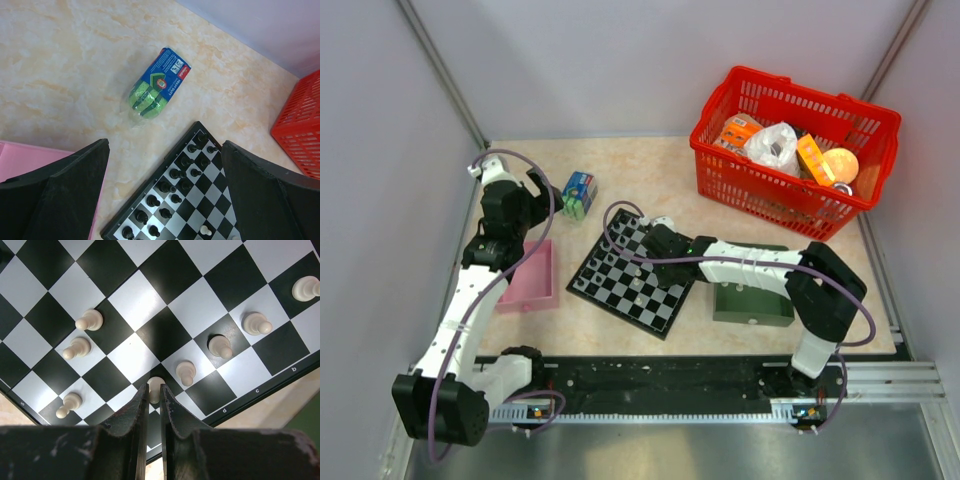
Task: Set up the chess pieces on the board
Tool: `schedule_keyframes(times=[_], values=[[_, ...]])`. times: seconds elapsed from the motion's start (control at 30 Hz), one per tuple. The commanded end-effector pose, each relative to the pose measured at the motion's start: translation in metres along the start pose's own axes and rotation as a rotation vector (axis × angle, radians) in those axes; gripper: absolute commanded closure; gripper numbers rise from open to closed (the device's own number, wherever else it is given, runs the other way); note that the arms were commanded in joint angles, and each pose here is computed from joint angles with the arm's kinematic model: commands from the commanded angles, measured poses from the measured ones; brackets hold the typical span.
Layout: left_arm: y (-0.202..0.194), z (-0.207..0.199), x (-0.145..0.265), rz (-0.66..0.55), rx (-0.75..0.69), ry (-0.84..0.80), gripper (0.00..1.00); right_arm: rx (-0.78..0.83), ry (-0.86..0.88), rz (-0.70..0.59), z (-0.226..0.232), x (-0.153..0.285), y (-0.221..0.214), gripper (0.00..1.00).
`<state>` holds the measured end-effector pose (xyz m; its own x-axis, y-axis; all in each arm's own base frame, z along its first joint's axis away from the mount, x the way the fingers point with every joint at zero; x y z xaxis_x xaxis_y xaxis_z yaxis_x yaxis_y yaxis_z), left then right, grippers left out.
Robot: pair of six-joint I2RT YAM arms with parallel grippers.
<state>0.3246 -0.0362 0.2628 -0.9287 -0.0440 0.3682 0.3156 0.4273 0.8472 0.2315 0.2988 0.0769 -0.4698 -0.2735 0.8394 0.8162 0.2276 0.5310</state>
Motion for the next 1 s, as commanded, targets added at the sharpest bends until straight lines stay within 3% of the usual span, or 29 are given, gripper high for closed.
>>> schedule_keyframes(times=[0.0, 0.57, 0.97], values=[[0.017, -0.007, 0.004, -0.067, 0.021, -0.033, 0.01, -0.020, 0.030, -0.043, 0.003, 0.011, 0.010, 0.88], [0.016, -0.009, 0.001, -0.058, 0.026, -0.041, 0.01, -0.013, 0.026, -0.026, 0.002, 0.005, 0.006, 0.87], [0.013, -0.007, 0.002, -0.056, 0.025, -0.038, 0.01, -0.006, 0.066, -0.066, 0.011, 0.015, 0.022, 0.73]])
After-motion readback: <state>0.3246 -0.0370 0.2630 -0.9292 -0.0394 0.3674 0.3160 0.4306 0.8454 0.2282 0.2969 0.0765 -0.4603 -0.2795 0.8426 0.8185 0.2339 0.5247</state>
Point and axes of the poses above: each gripper's point midway between its finger pads, its own x axis back along the fingers, its own z axis along the line the jaws close on, y = z × x, the point moved 3 cm from there along x, back along the fingers, and after that the axes turned 4 degrees about -x, right-handed, at the moved point
